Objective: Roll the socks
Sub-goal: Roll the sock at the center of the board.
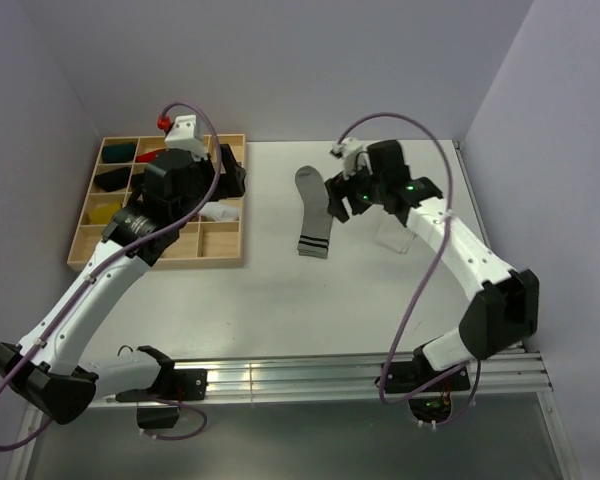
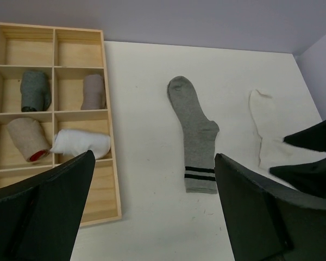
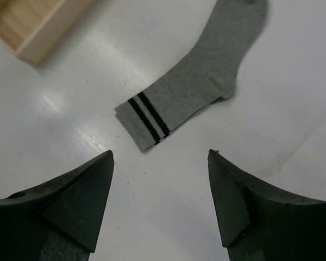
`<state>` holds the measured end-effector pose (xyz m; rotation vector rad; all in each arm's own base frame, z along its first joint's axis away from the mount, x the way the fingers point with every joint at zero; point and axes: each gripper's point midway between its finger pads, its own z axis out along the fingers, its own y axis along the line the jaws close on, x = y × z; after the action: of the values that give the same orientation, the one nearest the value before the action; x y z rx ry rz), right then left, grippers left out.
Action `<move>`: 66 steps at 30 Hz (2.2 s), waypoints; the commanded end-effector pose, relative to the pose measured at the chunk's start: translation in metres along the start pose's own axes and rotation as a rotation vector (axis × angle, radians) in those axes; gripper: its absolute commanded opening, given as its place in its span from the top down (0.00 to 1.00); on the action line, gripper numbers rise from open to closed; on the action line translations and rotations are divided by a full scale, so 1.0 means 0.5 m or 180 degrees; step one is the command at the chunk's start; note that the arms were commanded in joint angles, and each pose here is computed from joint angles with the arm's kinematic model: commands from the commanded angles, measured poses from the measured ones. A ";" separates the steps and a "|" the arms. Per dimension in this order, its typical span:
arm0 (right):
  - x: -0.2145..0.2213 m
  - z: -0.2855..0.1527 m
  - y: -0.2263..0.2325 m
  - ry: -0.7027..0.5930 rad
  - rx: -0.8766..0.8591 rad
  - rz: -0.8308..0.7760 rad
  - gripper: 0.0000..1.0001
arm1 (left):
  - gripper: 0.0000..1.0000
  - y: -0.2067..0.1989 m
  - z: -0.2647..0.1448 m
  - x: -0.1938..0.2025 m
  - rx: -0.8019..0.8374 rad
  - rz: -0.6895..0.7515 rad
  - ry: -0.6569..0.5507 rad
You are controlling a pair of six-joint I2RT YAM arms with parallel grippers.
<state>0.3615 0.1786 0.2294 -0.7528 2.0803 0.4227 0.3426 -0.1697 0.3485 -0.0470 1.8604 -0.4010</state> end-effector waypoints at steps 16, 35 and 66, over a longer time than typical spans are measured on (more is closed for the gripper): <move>0.236 0.196 0.123 0.1239 -0.0404 -0.1529 0.38 | 0.05 0.087 -0.099 -0.095 -0.0294 -0.0207 -0.0352; 0.292 0.262 0.110 0.1593 -0.0336 -0.1710 0.50 | 0.04 0.075 -0.058 -0.050 -0.0108 -0.0242 -0.0191; 0.340 0.086 0.253 0.1996 -0.2665 0.0377 0.76 | 0.62 -0.082 0.021 0.217 0.1180 -0.0456 -0.0280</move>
<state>0.2612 0.2316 0.0526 -1.4348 2.4901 0.9800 0.3126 -0.2044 0.2218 -0.0436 1.8607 -0.6983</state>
